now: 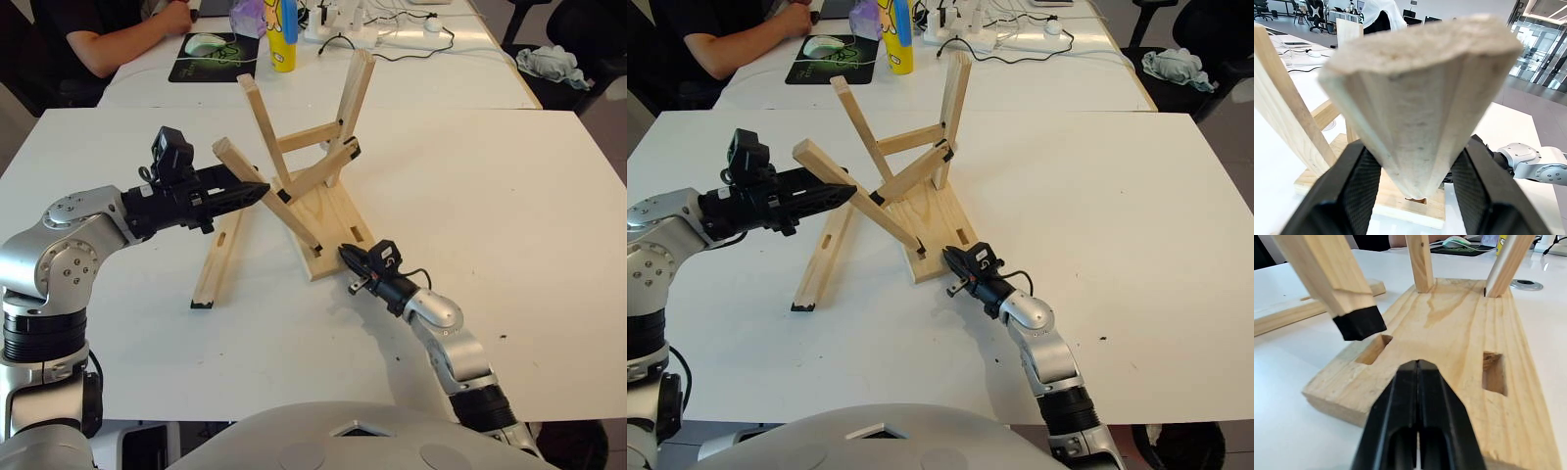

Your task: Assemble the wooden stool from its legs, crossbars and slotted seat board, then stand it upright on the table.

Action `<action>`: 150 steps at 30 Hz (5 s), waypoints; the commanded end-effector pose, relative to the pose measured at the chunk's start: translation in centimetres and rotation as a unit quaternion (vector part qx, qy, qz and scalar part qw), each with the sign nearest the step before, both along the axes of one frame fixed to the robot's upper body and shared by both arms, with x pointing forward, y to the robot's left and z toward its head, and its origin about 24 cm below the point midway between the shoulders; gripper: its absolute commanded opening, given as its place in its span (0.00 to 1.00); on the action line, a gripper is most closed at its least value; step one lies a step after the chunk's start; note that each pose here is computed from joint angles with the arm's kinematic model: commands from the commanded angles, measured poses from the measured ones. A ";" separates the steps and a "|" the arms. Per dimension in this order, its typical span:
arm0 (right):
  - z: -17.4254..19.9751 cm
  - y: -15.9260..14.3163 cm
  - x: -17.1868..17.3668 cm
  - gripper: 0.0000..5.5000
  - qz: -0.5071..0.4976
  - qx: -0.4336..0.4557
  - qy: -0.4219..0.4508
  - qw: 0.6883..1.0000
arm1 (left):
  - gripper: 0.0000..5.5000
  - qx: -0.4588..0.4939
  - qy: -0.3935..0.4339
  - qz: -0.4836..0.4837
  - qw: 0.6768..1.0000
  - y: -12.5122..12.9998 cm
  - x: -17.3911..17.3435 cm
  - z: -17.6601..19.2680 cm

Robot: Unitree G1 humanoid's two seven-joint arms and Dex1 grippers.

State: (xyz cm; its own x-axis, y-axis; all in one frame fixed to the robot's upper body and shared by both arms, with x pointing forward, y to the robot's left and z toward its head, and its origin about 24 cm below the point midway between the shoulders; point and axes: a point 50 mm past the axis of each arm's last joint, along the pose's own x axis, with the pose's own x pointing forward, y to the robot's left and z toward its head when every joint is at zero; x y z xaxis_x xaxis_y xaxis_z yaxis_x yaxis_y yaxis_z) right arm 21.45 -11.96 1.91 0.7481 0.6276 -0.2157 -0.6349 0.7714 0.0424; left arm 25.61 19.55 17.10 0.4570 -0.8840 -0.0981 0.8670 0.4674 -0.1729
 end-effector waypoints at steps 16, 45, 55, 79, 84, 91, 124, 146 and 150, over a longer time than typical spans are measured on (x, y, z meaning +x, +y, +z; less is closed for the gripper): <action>-2.4 -0.4 -1.0 0.00 -0.001 -0.034 0.073 0.997 | 0.38 0.057 -0.002 -0.006 0.998 0.2 0.2 -0.9; -3.5 0.0 -1.5 0.00 0.024 -0.065 0.112 0.991 | 0.38 0.132 -0.047 -0.011 0.990 -0.3 0.9 0.5; -4.2 -0.1 -1.7 0.00 0.030 -0.092 0.126 0.987 | 0.38 0.157 -0.074 -0.027 0.984 -0.8 1.0 1.3; -4.8 0.1 -2.0 0.00 0.047 -0.117 0.137 0.983 | 0.38 0.187 -0.033 -0.090 0.978 -3.7 -0.9 -3.3; -4.7 0.2 -1.9 0.00 0.049 -0.116 0.136 0.983 | 0.38 0.205 -0.014 -0.072 0.976 -2.5 -0.6 -4.8; -4.7 0.4 -1.8 0.00 0.049 -0.116 0.139 0.982 | 0.38 0.214 0.002 -0.044 0.976 -0.9 1.4 -6.1; -5.2 0.5 -1.4 0.00 0.061 -0.134 0.154 0.977 | 0.38 0.214 0.084 -0.126 0.965 -2.3 -2.6 -11.5; -5.2 0.6 -1.2 0.00 0.075 -0.146 0.155 0.974 | 0.38 0.232 0.119 -0.103 0.960 -1.5 -2.2 -13.4; -5.2 0.5 -0.9 0.00 0.072 -0.145 0.155 0.974 | 0.38 0.238 0.099 -0.072 0.964 -0.5 -0.4 -12.5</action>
State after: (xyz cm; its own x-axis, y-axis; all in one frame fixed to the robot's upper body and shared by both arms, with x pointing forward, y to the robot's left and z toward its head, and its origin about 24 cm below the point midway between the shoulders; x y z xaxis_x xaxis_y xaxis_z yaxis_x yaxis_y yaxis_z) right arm 23.00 -10.15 1.41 0.6430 0.6784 -0.3553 -0.7373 0.6738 -0.0477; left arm 27.27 16.21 13.34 0.3198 -0.9195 -0.2284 0.9466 0.2995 0.1197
